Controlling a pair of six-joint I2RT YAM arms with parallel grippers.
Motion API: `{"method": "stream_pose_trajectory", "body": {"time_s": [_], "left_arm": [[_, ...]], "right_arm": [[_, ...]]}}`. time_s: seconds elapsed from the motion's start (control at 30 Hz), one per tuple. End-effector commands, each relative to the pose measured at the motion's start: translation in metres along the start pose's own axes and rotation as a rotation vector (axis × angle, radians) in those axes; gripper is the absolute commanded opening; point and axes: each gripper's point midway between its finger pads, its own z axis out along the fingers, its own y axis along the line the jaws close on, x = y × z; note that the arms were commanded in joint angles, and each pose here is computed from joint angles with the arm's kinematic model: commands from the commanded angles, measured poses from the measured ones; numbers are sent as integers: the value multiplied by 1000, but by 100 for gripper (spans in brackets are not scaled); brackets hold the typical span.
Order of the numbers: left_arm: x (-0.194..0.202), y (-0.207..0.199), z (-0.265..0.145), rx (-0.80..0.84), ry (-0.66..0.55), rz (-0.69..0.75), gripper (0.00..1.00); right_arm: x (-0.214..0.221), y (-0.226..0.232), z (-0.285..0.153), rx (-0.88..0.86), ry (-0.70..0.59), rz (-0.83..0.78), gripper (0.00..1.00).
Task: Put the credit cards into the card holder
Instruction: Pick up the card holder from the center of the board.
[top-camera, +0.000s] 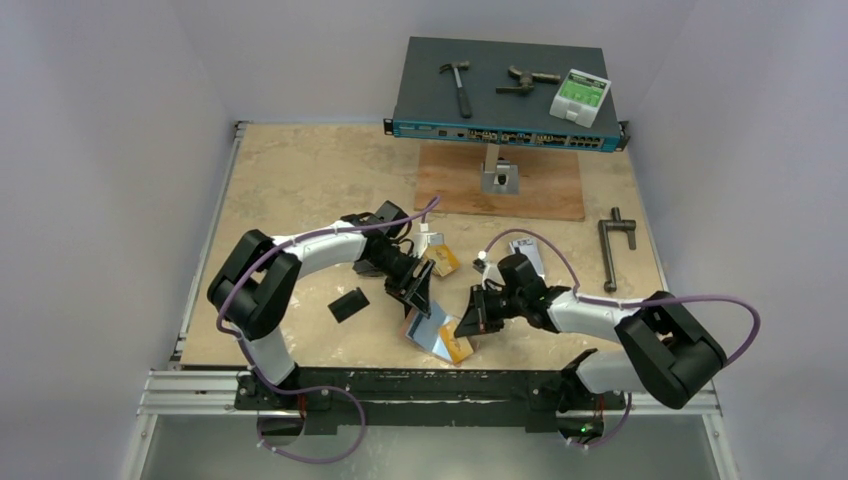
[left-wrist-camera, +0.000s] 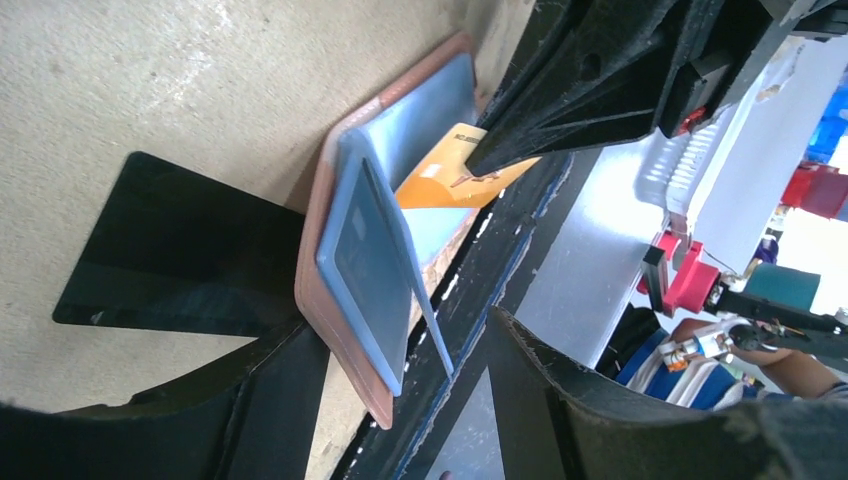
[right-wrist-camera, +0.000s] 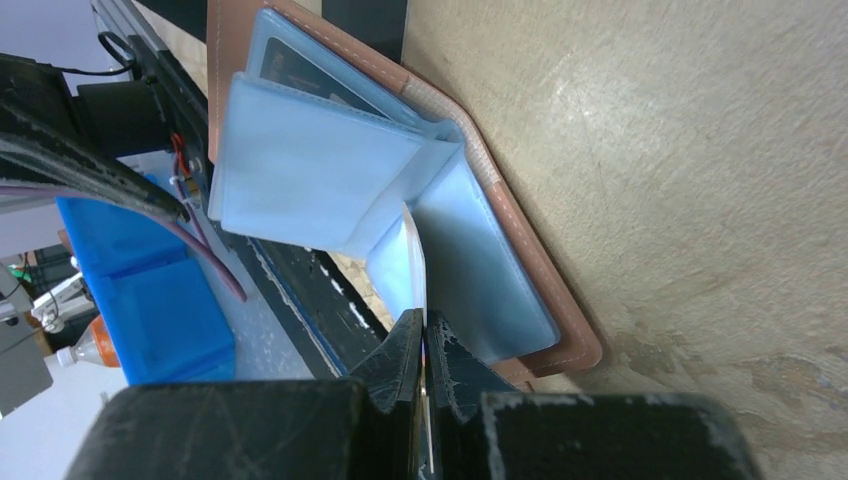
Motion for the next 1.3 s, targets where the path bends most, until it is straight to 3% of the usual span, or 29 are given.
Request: {"method": "stream_pose_trajectory", "body": {"time_s": [0.0, 0.37, 0.83, 1.27], "left_arm": [[-4, -13, -8, 77, -30, 46, 57], [-7, 19, 10, -42, 42, 21, 50], [-10, 11, 0, -40, 0, 49, 49], [-17, 2, -17, 27, -62, 28, 49]], "right_arm": [[-18, 7, 0, 10, -47, -37, 0], [-20, 16, -2, -24, -56, -54, 0], [-35, 59, -19, -163, -87, -167, 0], [-36, 49, 3, -177, -37, -143, 0]]}}
